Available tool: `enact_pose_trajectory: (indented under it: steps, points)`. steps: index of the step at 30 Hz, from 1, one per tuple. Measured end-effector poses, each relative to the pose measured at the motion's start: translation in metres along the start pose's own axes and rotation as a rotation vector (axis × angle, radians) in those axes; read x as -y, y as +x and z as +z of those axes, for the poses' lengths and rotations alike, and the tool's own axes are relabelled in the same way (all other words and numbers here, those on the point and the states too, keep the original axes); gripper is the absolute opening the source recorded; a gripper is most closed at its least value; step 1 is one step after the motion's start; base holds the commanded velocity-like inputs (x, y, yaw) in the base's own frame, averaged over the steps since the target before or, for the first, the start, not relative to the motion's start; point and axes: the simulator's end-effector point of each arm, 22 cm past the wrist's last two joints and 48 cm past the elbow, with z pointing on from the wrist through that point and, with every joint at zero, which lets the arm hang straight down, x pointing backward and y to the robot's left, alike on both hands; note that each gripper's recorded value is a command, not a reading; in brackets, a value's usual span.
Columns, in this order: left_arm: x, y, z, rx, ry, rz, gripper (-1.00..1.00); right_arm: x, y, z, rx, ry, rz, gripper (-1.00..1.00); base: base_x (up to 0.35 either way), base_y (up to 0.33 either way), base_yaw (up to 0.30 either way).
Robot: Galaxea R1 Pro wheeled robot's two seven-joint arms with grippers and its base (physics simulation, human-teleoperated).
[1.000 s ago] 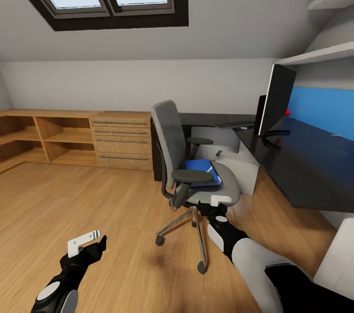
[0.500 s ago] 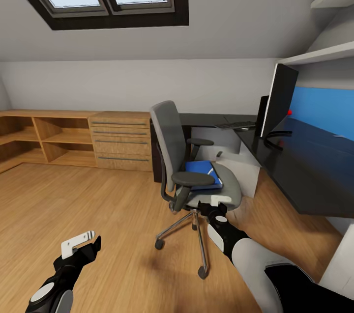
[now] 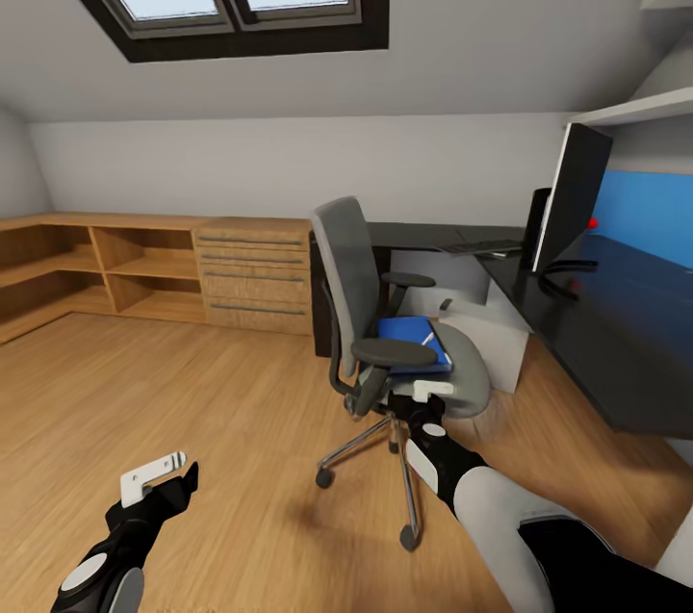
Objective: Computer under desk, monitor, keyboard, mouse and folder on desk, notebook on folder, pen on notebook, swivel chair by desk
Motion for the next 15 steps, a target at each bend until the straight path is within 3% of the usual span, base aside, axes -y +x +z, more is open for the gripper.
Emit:
enact_pose_trajectory:
  steps: [15]
  points:
    - [0.0003,0.0009,0.0003,-0.002,0.000,0.003,1.00,0.0001,-0.0008,-0.0001,0.006,0.000,0.002,1.00,0.000,0.000,0.276]
